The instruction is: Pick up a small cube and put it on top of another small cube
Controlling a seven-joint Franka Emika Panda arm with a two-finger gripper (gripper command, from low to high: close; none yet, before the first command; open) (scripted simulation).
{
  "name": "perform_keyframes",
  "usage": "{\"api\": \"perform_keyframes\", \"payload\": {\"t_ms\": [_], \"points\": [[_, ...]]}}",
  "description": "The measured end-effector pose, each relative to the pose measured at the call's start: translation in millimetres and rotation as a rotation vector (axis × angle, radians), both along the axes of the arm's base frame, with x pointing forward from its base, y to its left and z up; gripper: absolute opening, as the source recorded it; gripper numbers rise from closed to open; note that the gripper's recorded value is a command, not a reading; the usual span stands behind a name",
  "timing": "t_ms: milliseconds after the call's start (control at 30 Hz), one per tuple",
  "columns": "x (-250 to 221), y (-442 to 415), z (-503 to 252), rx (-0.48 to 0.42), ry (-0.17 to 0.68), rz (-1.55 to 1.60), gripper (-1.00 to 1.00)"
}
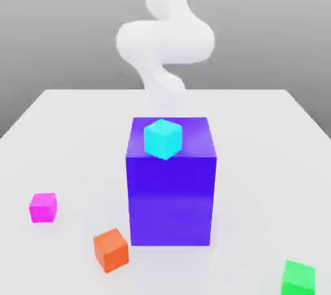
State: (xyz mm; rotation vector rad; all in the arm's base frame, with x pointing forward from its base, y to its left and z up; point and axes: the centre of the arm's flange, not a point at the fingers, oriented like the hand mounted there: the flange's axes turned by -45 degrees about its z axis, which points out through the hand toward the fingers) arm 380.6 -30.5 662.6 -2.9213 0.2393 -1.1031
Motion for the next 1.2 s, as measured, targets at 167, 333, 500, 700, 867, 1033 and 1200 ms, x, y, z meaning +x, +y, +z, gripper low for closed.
{"api": "perform_keyframes", "payload": {"t_ms": [167, 333, 500, 700, 867, 1033, 1200], "points": [[41.8, -73.3, -108.7, 0.123, 0.151, -0.277, 0.0], [42.0, -145.4, -219.5, 0.242, 0.283, -0.558, 0.0], [5.9, -205.4, -328.5, 0.36, 0.406, -0.849, 0.0], [-79.2, -252.2, -447.7, 0.502, 0.54, -1.224, 0.0], [-93.1, -252.4, -507.8, 0.521, 0.571, -1.283, 0.0], [-94.5, -251.3, -534.5, 0.523, 0.571, -1.285, -1.0], [-94.4, -251.3, -533.5, 0.523, 0.571, -1.285, -1.0]]}}
